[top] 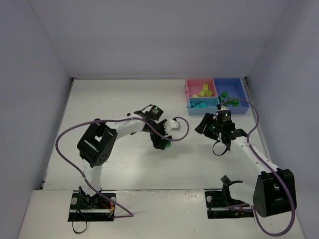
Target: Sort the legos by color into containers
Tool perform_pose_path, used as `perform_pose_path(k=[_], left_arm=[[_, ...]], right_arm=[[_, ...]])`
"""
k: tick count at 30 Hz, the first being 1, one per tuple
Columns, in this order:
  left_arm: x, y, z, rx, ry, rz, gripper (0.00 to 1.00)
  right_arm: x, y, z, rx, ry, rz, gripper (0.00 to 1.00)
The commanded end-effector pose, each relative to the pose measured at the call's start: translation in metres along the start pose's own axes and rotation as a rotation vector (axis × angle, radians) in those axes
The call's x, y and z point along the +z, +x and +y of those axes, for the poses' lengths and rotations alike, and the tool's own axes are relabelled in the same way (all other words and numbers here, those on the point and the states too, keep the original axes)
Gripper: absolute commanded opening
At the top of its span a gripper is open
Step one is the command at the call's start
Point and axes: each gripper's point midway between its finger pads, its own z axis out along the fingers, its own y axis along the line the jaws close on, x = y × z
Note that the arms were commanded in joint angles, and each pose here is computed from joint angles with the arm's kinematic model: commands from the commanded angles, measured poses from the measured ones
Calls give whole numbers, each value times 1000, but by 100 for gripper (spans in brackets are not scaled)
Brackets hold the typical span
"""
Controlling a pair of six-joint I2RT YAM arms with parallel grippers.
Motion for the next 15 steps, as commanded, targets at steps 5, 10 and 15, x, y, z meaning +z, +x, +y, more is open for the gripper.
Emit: perform_pose_path(k=[5,10,15], left_arm=[[-11,-26,8,78,-27,-52,59],[-8,-29,6,79,-18,-88,52],[-10,-32,0,43,-1,-106,26]], right_arm=[[-2,-5,8,-25,-50,-17,50],[0,-4,10,-43,-68,-8,50],[0,-2,19,-61,-116,18,50]])
